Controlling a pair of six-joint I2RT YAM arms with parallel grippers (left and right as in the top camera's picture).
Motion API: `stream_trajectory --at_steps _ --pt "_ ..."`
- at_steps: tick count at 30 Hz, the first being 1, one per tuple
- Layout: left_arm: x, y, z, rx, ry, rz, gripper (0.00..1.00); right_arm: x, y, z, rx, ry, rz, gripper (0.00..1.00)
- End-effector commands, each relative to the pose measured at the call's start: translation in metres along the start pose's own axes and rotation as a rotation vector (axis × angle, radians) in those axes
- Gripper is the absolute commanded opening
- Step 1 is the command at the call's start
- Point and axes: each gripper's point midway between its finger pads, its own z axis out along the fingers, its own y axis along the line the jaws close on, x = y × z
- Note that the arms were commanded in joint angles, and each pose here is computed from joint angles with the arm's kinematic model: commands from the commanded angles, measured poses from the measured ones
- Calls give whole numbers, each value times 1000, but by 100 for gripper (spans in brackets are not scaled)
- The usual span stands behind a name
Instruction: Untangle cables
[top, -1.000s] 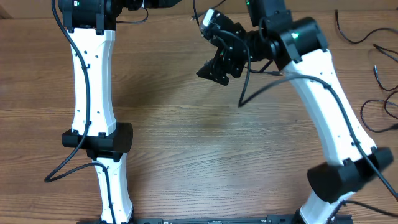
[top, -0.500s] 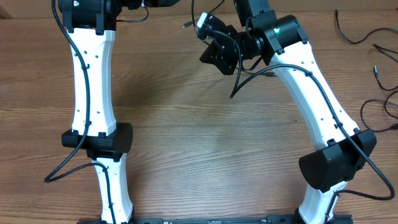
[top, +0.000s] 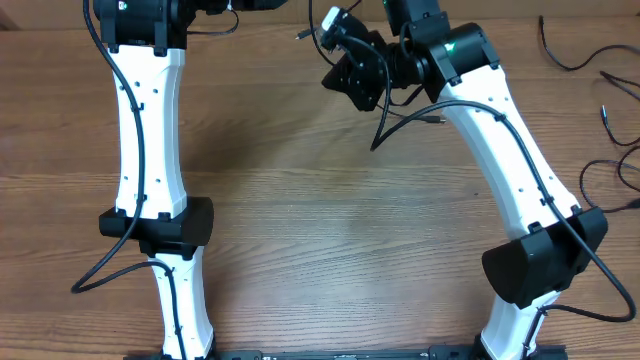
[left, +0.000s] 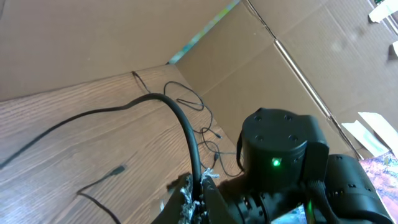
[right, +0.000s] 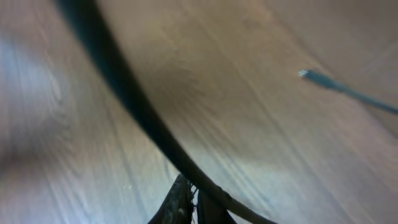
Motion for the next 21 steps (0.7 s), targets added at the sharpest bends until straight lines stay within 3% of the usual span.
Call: stream_trajectory --at_steps 1,8,10,13,14,15,16,17,19,21 --pt "-9 -24 -13 22 -36 32 4 -13 -16 -15 78 -52 60 4" --pt "-24 -29 -14 37 -83 7 4 -22 -23 -17 98 -92 93 4" --pt "-26 -31 -14 42 -90 -3 4 -24 -23 -17 101 -99 87 14" --pt "-28 -32 -14 47 -97 -8 4 -29 -25 -18 109 -118 74 17" --pt "-28 -32 -14 46 -97 -7 4 -32 -26 -18 113 -126 68 31" --pt "-28 -32 -15 46 -97 -7 4 -33 -27 -18 116 -132 64 55" --pt "-28 -32 -15 45 -97 -8 4 -35 -27 -19 119 -137 60 66" --pt "-29 -31 -15 44 -98 -8 4 -36 -28 -21 122 -142 57 69" --pt "-30 -29 -18 39 -104 -9 4 -37 -28 -22 126 -146 49 86" --pt "-33 -26 -22 30 -115 -18 4 -37 -30 -23 144 -142 35 88"
